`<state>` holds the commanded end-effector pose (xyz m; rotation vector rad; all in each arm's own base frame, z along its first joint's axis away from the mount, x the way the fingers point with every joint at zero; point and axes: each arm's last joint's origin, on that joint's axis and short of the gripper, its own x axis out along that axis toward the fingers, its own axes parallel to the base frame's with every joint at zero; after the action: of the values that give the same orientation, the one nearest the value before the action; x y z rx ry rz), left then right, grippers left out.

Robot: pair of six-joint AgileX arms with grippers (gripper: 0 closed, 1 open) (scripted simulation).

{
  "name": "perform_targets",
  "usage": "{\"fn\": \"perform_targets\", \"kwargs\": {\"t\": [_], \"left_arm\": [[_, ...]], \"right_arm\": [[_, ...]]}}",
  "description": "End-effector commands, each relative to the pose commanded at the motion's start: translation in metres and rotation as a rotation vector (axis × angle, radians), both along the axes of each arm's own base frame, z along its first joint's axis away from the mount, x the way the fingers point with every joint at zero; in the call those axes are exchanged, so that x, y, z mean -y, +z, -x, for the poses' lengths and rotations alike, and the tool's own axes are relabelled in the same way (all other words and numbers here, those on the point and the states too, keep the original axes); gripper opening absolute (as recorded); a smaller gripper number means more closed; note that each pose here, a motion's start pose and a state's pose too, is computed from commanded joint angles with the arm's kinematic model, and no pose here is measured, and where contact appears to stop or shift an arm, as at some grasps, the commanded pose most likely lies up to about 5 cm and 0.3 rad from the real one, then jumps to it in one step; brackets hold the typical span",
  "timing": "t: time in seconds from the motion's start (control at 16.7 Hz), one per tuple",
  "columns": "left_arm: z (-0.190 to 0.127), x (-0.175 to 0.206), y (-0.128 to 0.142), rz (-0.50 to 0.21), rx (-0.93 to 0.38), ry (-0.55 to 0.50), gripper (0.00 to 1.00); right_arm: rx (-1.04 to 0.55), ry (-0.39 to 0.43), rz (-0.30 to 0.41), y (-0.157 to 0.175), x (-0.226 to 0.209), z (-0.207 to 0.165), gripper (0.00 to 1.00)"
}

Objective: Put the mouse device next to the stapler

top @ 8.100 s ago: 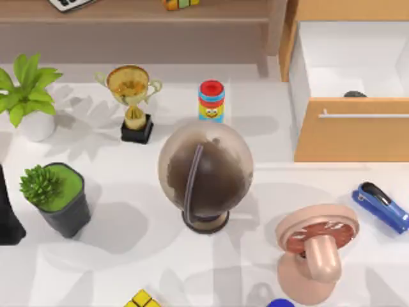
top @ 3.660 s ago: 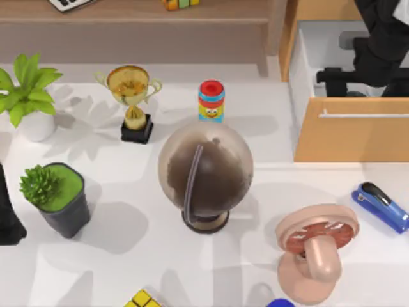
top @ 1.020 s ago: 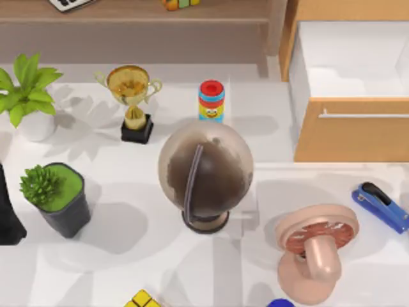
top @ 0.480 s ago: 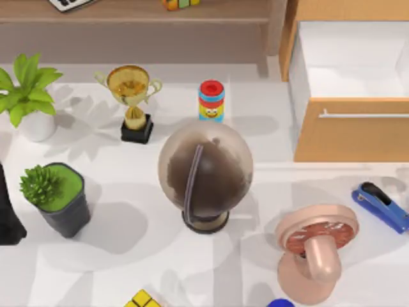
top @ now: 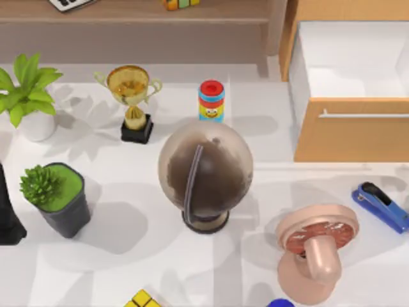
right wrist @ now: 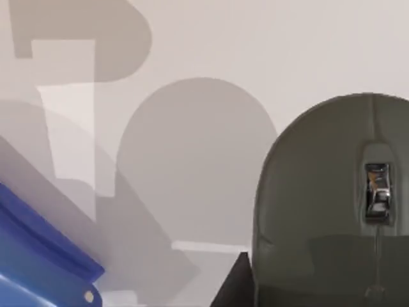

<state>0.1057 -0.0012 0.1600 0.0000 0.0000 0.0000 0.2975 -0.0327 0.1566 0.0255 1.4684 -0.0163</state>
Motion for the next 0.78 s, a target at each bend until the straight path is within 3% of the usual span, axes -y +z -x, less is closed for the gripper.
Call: {"fn": "perform_targets", "kwargs": {"t": [0.54, 0.78], "left_arm": [[0.0000, 0.0000, 0.0000, 0.000, 0.000, 0.000, 1.00], [0.0000, 0.0000, 0.0000, 0.000, 0.000, 0.000, 1.00]], "right_arm": [[-0.073, -0.139, 0.004, -0.0029, 0.0068, 0.0047, 0.00], [-0.076, -0.160, -0.008, -0.0043, 0.0036, 0.0042, 0.00]]}}
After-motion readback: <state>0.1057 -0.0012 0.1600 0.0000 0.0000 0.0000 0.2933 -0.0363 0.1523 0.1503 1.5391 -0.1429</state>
